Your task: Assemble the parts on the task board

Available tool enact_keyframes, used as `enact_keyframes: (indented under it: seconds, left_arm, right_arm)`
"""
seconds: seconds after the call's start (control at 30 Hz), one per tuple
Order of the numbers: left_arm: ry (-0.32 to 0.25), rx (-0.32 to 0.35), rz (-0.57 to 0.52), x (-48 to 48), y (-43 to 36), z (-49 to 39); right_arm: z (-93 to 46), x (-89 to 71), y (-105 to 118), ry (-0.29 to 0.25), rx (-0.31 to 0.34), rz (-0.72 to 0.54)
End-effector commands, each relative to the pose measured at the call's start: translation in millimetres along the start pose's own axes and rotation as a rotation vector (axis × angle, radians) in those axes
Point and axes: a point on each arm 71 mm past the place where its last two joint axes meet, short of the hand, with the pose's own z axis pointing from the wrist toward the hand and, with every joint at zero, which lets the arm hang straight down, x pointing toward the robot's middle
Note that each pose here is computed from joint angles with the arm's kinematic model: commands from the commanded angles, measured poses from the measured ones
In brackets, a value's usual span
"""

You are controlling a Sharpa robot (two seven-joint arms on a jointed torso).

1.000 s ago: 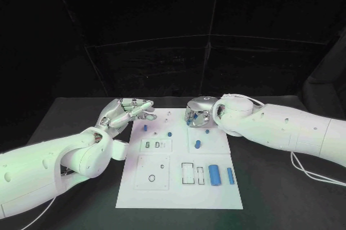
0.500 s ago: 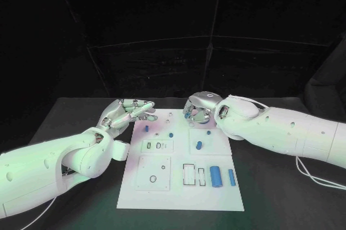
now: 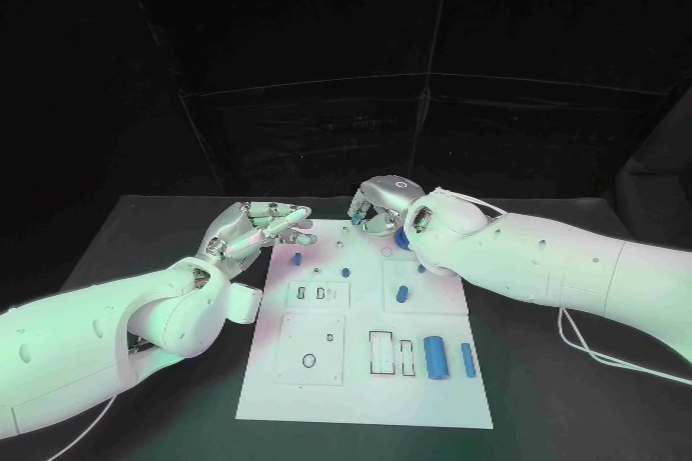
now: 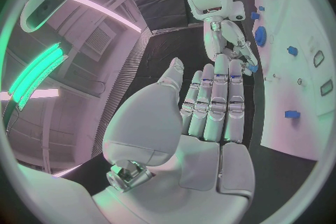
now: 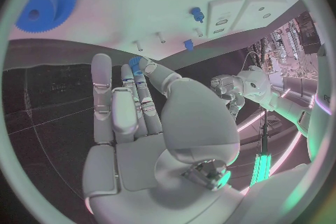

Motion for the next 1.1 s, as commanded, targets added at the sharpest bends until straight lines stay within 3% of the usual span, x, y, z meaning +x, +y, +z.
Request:
enact_keyframes:
  seconds: [0.03,0.33,1.1]
  left_arm:
    - [0.008,-0.003,-0.012,1.1,-0.4,1.0]
    - [0.009,-0.002,-0.012,0.5,-0.2,1.8]
    - [0.001,-0.002,-0.007,-4.1,-0.9,2.0]
  right_arm:
    - [5.9,1.5,2,0.022,0.015,0.008]
    - [15.2,8.9,8,0.088,0.025,-0.047]
    - [25.5,15.0,17,0.13,0.034,-0.071]
